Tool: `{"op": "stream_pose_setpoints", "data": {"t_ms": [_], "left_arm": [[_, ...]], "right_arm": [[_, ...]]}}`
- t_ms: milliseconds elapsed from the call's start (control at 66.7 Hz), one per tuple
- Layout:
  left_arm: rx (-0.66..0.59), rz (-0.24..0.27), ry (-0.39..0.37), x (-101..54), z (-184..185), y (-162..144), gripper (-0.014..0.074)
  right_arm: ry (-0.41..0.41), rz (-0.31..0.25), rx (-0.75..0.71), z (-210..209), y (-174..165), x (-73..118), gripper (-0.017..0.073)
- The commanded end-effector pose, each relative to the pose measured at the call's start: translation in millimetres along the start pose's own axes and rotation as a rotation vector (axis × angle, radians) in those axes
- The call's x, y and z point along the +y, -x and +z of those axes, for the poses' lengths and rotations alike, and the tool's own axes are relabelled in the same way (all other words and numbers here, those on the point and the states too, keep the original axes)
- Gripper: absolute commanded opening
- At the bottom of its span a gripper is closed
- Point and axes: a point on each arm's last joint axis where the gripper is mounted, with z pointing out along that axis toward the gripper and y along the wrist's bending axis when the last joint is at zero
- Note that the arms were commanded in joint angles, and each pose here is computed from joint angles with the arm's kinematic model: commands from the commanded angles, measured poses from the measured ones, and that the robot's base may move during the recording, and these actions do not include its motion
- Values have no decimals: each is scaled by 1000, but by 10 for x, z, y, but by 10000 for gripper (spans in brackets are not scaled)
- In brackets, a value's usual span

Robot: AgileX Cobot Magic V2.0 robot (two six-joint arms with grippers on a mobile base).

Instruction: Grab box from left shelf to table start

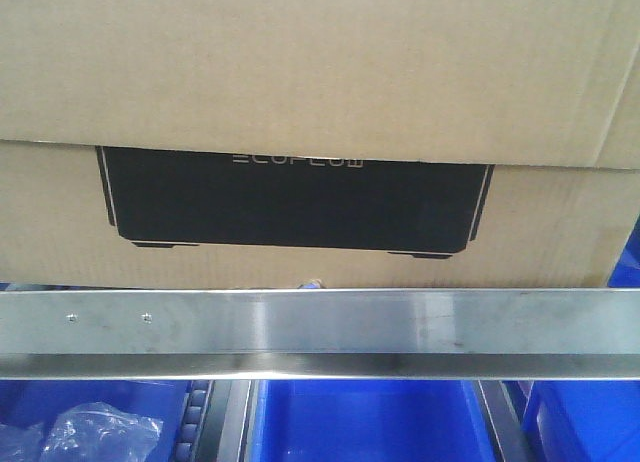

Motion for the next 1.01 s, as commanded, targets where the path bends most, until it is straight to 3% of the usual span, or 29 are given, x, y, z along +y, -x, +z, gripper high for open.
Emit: {"op": "stream_pose_setpoints", "data": {"t_ms": [0, 405, 675, 795, 990], "left_arm": [[-109, -5, -8, -8, -20, 109, -99], [-130, -5, -9, -9, -22, 128, -99], [-284, -7, -20, -18, -51, 265, -99], [-399, -7, -29, -32, -103, 432, -99], [-423, -7, -33, -70, -210, 833, -97]], "right_arm": [[-6, -12, -93, -9, 77, -4, 57], [-6, -12, -93, -9, 77, -4, 57], [-6, -12, -94, -9, 78, -4, 57], [-6, -12, -94, -9, 78, -4, 57], [-6, -12, -94, -9, 78, -4, 57]]}}
